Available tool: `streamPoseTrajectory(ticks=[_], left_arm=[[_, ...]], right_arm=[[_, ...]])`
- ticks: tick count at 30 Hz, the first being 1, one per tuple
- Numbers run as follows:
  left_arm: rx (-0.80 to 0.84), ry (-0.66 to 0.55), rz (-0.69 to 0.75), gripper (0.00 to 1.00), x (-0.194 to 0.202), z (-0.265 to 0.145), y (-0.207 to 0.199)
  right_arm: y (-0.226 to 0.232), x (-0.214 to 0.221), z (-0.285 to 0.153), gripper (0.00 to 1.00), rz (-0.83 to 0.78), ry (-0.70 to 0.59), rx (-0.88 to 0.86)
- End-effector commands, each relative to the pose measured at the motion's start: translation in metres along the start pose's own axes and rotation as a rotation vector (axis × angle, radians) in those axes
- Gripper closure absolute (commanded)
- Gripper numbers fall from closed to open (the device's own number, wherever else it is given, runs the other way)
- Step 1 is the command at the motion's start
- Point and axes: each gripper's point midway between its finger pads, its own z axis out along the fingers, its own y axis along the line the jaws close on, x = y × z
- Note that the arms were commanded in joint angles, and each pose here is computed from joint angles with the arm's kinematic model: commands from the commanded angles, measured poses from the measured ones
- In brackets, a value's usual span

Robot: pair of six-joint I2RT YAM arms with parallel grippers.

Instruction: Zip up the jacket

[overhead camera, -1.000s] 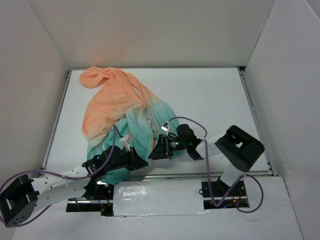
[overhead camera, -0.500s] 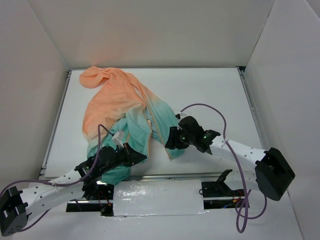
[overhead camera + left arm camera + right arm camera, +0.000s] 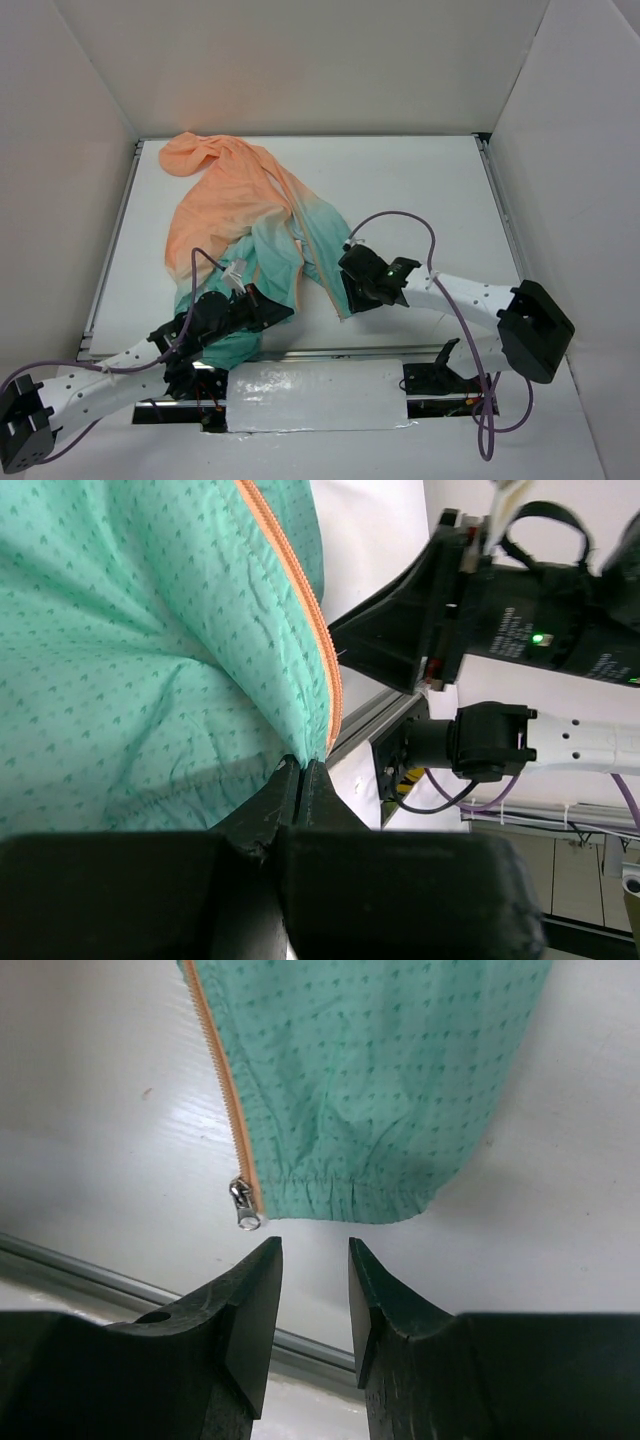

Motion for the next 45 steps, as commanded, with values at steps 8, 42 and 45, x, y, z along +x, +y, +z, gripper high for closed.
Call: streamPoseTrajectory(ticks=[8,42,45], left_arm=[[0.04,-0.018,0.03,1.0,-0.009,-0.004,-0.016],[0.019,0.006,0.063,1.0,-0.004,-0.007,-0.01],[0.004,-0.01,0.069,1.0,-0.007,-0.007,-0.007]], right_arm=[[0.014,-0.017,0.011,0.59,-0.091,-0.024,0.034],[0.023,0.024,0.053,1.0,-0.104,0.14,0.109],[0.036,0.022,0.048,1.0,-0.086,0.115,0.033]])
